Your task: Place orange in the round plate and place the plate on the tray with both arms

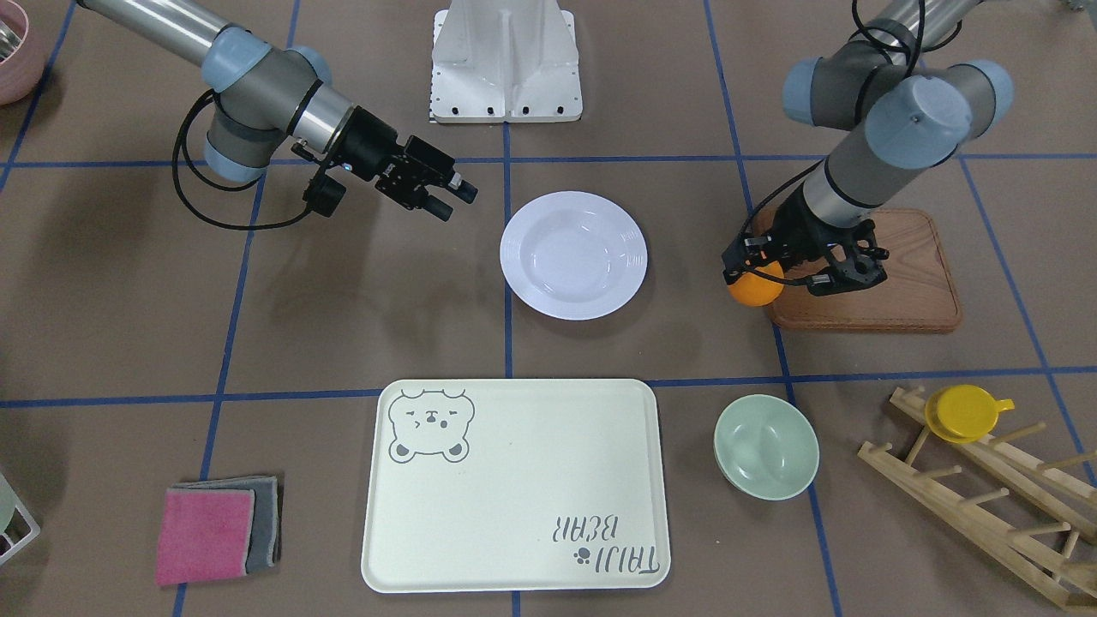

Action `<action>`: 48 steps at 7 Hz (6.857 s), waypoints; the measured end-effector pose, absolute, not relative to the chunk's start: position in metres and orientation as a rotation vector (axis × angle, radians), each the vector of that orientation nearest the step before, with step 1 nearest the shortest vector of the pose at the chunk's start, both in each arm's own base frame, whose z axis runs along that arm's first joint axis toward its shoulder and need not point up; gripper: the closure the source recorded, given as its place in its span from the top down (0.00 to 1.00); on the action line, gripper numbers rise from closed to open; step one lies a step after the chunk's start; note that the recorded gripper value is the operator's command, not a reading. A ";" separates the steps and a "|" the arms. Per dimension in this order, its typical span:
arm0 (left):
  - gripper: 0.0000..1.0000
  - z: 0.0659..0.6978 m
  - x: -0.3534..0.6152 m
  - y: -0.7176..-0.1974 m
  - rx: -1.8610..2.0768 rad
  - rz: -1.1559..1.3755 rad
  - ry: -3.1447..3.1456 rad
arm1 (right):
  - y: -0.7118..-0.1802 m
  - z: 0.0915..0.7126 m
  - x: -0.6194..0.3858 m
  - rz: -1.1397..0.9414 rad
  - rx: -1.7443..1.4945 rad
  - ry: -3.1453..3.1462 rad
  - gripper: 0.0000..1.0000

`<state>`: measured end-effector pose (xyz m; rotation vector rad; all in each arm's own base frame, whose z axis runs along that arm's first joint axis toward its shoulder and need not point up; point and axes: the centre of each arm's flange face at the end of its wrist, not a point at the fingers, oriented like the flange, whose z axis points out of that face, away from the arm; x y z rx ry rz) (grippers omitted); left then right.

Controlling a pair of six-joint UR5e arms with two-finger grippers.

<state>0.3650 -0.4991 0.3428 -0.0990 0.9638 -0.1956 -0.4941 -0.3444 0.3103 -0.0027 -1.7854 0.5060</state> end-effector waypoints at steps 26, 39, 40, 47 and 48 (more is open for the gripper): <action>0.98 0.283 0.396 -0.458 -0.029 -0.135 0.988 | -0.345 0.261 -0.606 0.568 0.142 -1.758 0.00; 0.98 0.362 0.279 -0.481 0.133 0.000 0.891 | -0.488 0.273 -0.593 1.269 0.304 -1.438 0.09; 0.98 0.362 0.279 -0.482 0.134 -0.001 0.890 | -0.491 0.280 -0.597 1.296 0.316 -1.411 0.92; 0.98 0.366 0.277 -0.483 0.135 -0.001 0.885 | -0.486 0.290 -0.449 0.324 0.225 -1.216 1.00; 0.98 0.373 0.273 -0.482 0.140 0.016 0.875 | -0.511 0.288 -0.382 0.188 0.180 -1.203 1.00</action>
